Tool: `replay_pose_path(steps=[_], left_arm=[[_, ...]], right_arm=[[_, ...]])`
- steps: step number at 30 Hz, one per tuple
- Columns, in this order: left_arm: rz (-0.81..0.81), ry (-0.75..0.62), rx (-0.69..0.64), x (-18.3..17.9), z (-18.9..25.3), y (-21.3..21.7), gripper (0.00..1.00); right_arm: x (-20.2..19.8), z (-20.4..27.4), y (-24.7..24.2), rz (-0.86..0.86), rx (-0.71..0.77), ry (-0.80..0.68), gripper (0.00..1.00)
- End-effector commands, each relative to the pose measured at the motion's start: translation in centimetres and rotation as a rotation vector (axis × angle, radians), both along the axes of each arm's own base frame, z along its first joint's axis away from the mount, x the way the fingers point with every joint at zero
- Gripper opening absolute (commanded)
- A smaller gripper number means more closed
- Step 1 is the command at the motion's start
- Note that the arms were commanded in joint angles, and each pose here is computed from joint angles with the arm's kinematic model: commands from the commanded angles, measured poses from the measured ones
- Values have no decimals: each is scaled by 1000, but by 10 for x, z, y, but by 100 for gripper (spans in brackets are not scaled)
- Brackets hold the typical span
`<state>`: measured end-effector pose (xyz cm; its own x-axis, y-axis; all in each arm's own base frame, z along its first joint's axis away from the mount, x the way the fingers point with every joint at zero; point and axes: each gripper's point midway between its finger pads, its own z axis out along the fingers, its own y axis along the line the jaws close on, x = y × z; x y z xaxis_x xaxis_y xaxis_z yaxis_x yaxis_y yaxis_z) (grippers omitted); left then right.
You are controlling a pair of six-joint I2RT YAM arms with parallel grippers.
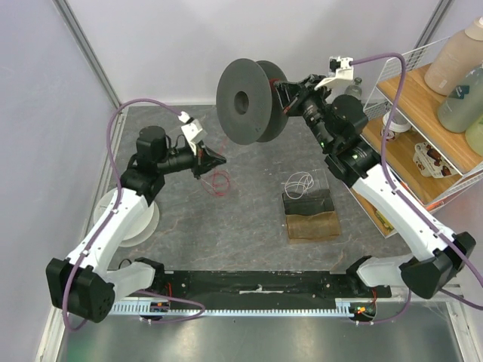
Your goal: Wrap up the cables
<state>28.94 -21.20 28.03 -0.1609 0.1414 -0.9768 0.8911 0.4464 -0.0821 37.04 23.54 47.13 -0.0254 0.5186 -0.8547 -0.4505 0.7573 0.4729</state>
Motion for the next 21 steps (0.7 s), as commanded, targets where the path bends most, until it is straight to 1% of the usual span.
replay_pose_path(steps=[1,2,4,8,11,16,20,21], left_arm=[[-77,83,-53,-29,3,-33,2],[-90,112,-61,-34,3,-40,2],[-119,121,-78,-44,9,-50,2],[-188,61,-105,-66,37,-65,2],[-196,48,-127,-75,54,-70,2],[-210,97,-176,-83,71,-80,1],[-259,164,-222,-92,93,-88,2],[-273,154,-237,-95,104,-89,2]], right_arm=[[8,63,-17,-84,233,-63,0],[13,60,-16,-94,228,-54,0],[20,56,-14,-121,196,-47,0],[26,45,-4,-181,17,-90,0],[17,33,5,-195,-77,-143,0],[5,13,23,-209,-206,-174,0],[-9,-1,42,-188,-349,-261,0],[-14,-3,44,-185,-386,-288,0]])
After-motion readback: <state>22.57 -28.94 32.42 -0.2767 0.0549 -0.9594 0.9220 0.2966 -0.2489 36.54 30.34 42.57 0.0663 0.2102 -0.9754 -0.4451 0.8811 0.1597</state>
